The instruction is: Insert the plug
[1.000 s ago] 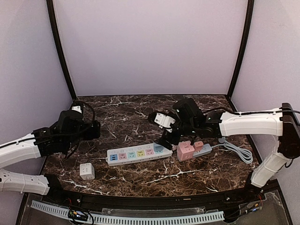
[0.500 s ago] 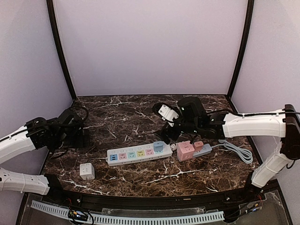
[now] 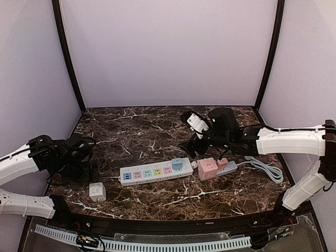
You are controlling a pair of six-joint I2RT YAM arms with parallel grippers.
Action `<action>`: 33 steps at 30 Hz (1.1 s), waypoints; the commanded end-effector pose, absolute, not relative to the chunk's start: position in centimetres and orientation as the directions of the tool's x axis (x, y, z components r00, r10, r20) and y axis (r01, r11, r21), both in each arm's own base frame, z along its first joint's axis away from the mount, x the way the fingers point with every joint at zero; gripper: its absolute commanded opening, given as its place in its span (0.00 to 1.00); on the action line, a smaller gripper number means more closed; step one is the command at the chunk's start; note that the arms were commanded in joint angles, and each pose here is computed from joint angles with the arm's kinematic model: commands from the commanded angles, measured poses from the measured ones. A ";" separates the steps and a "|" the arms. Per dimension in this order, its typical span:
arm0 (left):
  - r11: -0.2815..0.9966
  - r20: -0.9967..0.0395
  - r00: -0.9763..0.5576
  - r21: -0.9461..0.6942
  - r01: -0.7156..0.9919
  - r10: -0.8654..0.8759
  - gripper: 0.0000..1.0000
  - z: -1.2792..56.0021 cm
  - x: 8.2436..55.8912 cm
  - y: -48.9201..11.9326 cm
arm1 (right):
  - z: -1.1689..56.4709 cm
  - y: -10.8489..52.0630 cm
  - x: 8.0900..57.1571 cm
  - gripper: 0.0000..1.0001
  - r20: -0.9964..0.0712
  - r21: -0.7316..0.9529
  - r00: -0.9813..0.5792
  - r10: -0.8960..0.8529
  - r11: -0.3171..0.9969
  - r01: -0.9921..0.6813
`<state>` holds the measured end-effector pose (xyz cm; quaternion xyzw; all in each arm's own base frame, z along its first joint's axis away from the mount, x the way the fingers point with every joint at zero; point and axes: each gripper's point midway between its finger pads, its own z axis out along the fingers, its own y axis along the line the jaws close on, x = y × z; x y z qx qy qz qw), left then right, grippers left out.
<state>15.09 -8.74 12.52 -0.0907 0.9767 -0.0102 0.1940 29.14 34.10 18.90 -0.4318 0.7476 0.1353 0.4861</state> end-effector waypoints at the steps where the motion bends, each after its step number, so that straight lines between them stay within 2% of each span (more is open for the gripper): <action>1: 0.980 -0.251 -0.947 -0.047 -0.195 -0.201 0.98 10.2 12.3 -8.6 | 20.1 33.5 29.4 0.99 -0.871 -0.199 -0.152 -0.466 0.620 -0.759; 8: 0.979 -0.221 -0.954 -0.088 -0.186 -0.201 0.92 8.3 12.2 -10.0 | 20.0 33.4 29.2 0.99 -0.873 -0.193 -0.154 -0.463 0.618 -0.762; 28: 0.985 -0.190 -0.967 -0.022 -0.171 -0.172 0.84 5.8 13.0 -10.9 | 19.1 33.0 29.7 0.99 -0.861 -0.207 -0.163 -0.482 0.625 -0.752; 33: 0.986 -0.175 -0.970 -0.008 -0.167 -0.166 0.79 5.4 13.0 -11.0 | 19.0 33.0 29.8 0.99 -0.859 -0.211 -0.164 -0.484 0.628 -0.749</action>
